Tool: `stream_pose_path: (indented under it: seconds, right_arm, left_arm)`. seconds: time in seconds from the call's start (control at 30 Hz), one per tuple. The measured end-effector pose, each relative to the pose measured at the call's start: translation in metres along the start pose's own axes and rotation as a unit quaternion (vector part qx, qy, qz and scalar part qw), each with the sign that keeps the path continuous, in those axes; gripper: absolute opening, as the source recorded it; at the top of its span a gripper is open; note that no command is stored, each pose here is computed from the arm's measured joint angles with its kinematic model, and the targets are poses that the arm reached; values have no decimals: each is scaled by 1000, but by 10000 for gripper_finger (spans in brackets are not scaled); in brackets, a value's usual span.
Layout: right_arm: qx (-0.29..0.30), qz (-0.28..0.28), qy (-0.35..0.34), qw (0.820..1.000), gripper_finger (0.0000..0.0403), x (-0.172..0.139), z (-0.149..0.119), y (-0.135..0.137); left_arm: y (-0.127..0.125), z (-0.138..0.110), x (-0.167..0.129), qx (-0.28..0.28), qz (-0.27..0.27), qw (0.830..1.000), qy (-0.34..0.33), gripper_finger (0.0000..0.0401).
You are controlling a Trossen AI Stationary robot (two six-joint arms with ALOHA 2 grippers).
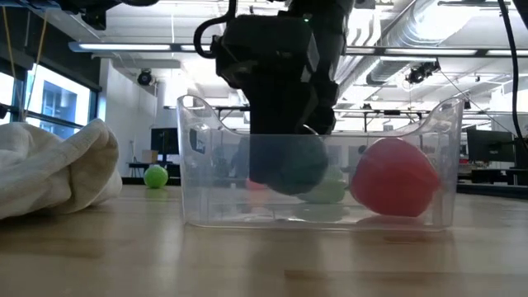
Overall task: Pick and placing Produce into tupperware
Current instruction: Put the green watermelon into the transparent bin
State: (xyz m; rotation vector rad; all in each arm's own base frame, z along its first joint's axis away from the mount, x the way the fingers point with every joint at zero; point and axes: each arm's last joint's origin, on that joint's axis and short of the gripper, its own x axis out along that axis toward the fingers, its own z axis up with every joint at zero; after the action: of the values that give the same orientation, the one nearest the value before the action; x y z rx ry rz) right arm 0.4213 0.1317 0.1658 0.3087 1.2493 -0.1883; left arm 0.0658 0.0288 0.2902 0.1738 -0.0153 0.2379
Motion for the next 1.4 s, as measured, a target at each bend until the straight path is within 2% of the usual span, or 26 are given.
stream_pose_path:
  seconds: [0.13, 0.33, 0.57, 0.73, 1.07, 1.4]
  right_arm:
    - [-1, -7, -17, 1000, 294, -3, 2, 3]
    - [42, 33, -62, 997, 294, -4, 11, 11]
    - [65, 52, -68, 994, 294, -5, 15, 11]
    - [112, 58, -67, 990, 294, -5, 16, 11]
    - [132, 57, -70, 987, 294, -5, 16, 11]
    - [104, 63, -78, 989, 294, -5, 17, 12]
  left_arm:
    - [0, 0, 0, 0, 0, 1000, 0, 37]
    - [0, 0, 0, 0, 0, 1000, 0, 37]
    - [0, 0, 0, 0, 0, 1000, 0, 37]
    - [0, 0, 0, 0, 0, 1000, 0, 37]
    - [0, 0, 0, 0, 0, 1000, 0, 37]
    - [0, 0, 0, 0, 0, 1000, 0, 37]
